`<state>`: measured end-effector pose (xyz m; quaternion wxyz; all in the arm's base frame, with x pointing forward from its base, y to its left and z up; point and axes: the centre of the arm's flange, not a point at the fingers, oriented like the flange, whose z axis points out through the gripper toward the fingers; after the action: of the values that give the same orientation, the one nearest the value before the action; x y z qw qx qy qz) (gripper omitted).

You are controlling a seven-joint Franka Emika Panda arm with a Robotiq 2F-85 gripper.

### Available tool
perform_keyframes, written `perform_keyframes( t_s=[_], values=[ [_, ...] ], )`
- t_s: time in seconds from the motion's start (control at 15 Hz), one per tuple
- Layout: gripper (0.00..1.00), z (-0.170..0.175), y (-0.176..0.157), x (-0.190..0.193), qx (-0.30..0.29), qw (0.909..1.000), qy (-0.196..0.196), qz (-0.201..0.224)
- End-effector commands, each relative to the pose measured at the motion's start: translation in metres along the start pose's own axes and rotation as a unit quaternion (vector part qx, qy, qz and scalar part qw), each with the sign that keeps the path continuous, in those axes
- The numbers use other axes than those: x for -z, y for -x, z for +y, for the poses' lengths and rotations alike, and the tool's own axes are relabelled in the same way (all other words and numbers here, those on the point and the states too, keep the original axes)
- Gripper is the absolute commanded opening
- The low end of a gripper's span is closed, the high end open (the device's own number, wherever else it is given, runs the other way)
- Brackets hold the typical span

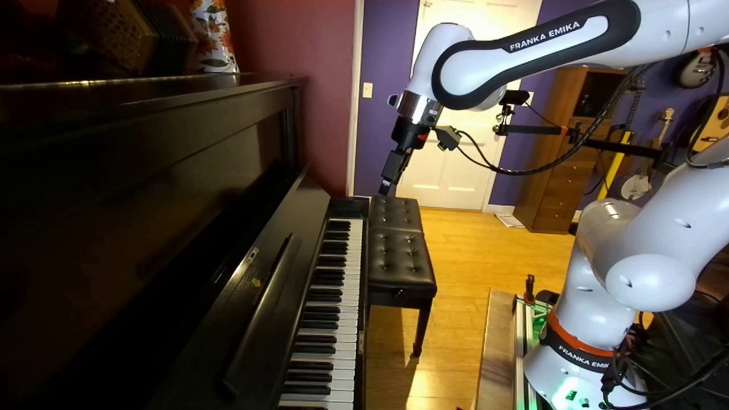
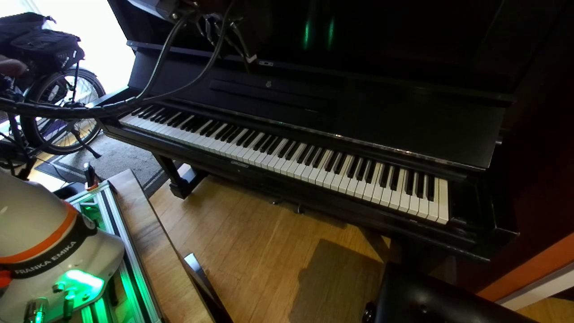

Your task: Press a key at the center of the piano

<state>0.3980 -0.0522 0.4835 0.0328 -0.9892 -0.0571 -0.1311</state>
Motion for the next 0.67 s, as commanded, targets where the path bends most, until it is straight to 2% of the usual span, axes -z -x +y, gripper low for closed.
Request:
perform_keyframes(
  t_s=[0.0,0.33,0.6],
  values=[
    [1.0,-0.014,-0.011,-0.022,0.038,0.999,-0.001,-0.023],
    [1.0,-0.068,-0.014,-0.079,0.09,0.9929,-0.004,-0.078],
    [1.0,-0.093,-0.014,-0.122,0.077,0.9914,-0.001,-0.106]
  ],
)
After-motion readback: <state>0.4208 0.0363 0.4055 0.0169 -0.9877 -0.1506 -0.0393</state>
